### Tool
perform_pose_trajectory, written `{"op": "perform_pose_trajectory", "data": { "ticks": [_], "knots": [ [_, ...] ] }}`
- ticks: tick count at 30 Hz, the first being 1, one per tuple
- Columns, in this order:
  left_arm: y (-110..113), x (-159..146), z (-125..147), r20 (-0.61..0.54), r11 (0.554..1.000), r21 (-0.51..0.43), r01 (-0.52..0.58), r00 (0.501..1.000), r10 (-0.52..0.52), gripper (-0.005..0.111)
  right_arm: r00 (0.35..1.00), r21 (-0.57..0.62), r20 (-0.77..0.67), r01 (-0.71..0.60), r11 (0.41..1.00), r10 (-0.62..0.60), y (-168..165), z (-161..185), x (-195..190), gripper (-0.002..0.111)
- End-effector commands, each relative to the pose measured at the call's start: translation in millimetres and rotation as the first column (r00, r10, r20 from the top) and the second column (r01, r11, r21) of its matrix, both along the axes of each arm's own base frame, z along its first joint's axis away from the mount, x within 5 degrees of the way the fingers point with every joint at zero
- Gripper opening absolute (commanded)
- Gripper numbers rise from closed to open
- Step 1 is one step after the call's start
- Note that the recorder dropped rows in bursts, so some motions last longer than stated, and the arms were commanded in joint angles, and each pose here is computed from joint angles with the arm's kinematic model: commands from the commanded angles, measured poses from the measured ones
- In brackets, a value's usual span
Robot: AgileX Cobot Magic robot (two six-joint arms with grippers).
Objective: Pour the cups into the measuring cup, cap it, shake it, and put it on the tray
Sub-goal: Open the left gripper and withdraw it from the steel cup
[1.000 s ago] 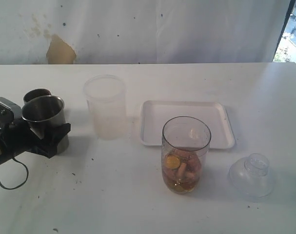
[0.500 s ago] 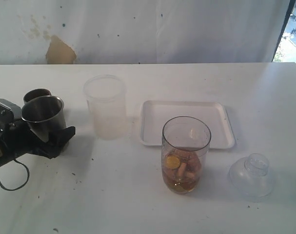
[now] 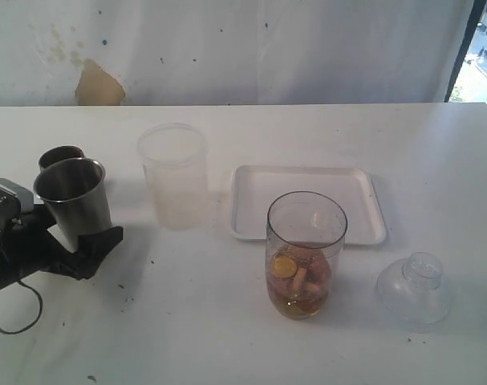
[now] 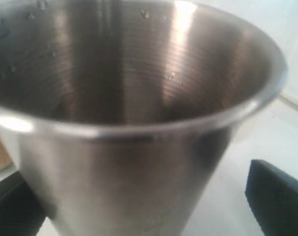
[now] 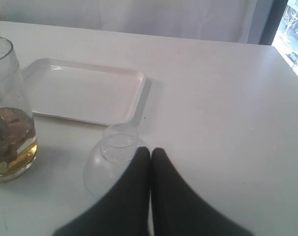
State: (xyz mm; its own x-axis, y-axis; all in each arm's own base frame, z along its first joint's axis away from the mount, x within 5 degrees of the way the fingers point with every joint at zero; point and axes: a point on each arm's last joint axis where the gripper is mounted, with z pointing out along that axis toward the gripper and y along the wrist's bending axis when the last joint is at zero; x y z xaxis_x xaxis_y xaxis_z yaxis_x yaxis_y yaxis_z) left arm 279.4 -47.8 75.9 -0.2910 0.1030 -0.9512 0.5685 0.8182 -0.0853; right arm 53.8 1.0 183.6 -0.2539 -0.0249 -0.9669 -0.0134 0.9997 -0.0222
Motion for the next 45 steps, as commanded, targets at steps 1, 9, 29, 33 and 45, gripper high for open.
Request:
{"op": "perform_pose_trajectory", "data": {
  "ticks": [1,9,29,33,45],
  "knots": [
    [3,-9,2,-0.007,0.999,0.009,-0.041,0.999,0.041,0.105,1.0,0.0,0.008,0.002,1.0,-0.002,0,-1,0,0.0],
    [6,-21,18,0.032,0.997,0.025,-0.076,0.997,0.075,0.105,1.0,0.0,0.008,0.002,1.0,-0.002,0,-1,0,0.0],
    [10,-74,71,0.175,0.989,0.014,-0.148,0.974,0.143,0.105,1.0,0.0,0.008,0.002,1.0,-0.002,0,-1,0,0.0],
    [10,-86,84,0.227,0.988,0.007,-0.152,0.963,0.147,0.105,1.0,0.0,0.008,0.002,1.0,-0.002,0,-1,0,0.0],
    [16,-109,116,0.321,0.974,0.0,-0.226,0.922,0.215,0.105,1.0,0.0,0.008,0.002,1.0,-0.002,0,-1,0,0.0]
  ]
}}
